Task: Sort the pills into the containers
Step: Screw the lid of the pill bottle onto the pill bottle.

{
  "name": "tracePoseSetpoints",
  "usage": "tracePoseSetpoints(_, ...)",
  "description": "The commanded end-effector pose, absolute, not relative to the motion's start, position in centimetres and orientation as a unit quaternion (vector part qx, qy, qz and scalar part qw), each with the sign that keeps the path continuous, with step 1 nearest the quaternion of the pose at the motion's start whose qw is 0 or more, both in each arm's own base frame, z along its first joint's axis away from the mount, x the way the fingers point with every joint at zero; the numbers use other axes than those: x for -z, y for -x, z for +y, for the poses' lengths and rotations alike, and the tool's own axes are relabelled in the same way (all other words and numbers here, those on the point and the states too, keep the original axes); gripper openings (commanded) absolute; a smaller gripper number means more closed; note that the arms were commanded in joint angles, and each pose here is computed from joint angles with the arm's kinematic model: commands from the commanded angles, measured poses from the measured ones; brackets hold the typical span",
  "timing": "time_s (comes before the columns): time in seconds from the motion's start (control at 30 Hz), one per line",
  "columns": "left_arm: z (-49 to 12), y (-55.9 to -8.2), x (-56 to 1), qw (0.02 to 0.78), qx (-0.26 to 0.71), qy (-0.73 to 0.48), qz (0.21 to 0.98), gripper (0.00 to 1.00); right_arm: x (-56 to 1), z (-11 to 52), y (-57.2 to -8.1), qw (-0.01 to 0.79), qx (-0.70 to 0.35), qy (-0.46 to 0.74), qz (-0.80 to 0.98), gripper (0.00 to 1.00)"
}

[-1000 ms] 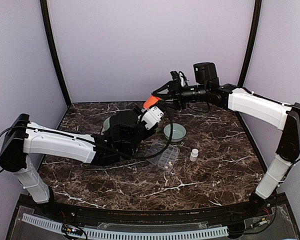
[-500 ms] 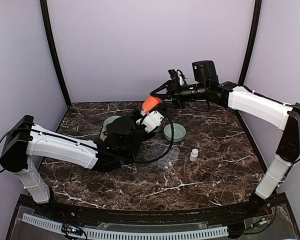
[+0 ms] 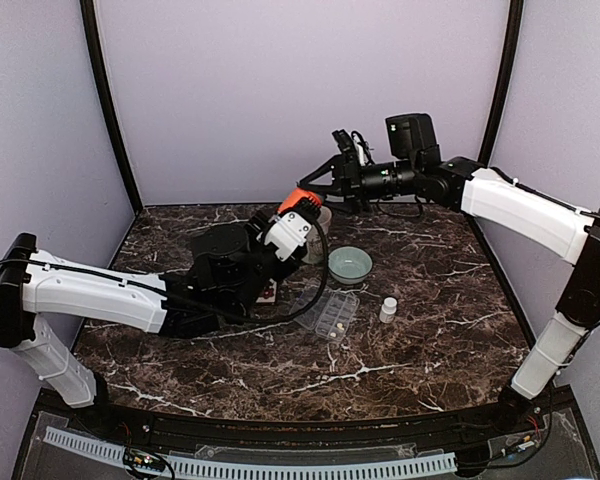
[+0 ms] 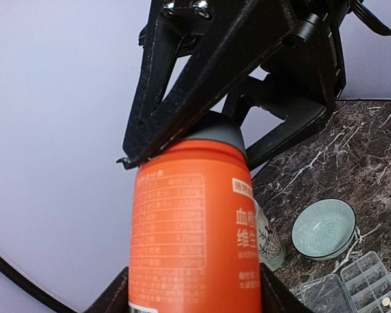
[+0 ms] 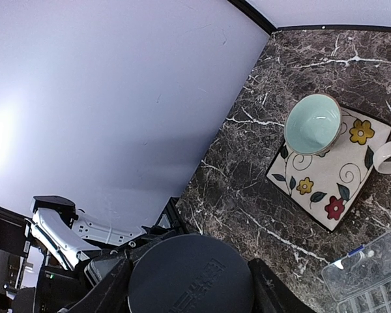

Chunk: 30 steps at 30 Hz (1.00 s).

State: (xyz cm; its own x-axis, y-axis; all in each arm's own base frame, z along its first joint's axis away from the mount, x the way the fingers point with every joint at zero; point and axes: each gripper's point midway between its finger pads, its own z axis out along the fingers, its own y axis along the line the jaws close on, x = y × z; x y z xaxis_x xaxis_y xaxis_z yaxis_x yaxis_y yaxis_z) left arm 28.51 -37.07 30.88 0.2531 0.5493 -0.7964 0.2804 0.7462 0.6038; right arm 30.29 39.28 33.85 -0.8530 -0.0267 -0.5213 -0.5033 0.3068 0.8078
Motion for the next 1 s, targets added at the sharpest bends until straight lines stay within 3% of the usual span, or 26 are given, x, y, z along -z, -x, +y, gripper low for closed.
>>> tracePoseSetpoints(0.0, -38.1, -26.5, -35.9, 0.758, 0.006, -0.329, 0.563, 0.00, -32.2, 40.4, -27.7, 0.181, -0.558, 0.208, 0.783, 0.57)
tracePoseSetpoints(0.53, -36.1, -27.8, -35.2, 0.732, 0.027, -0.317, 0.602, 0.00, -34.7, 38.9, -27.9, 0.219, -0.563, 0.217, 0.766, 0.76)
tracePoseSetpoints(0.97, -33.7, -29.0, -34.0, 0.685, 0.110, -0.306, 0.652, 0.00, -35.9, 37.1, -27.6, 0.250, -0.550, 0.232, 0.763, 0.79)
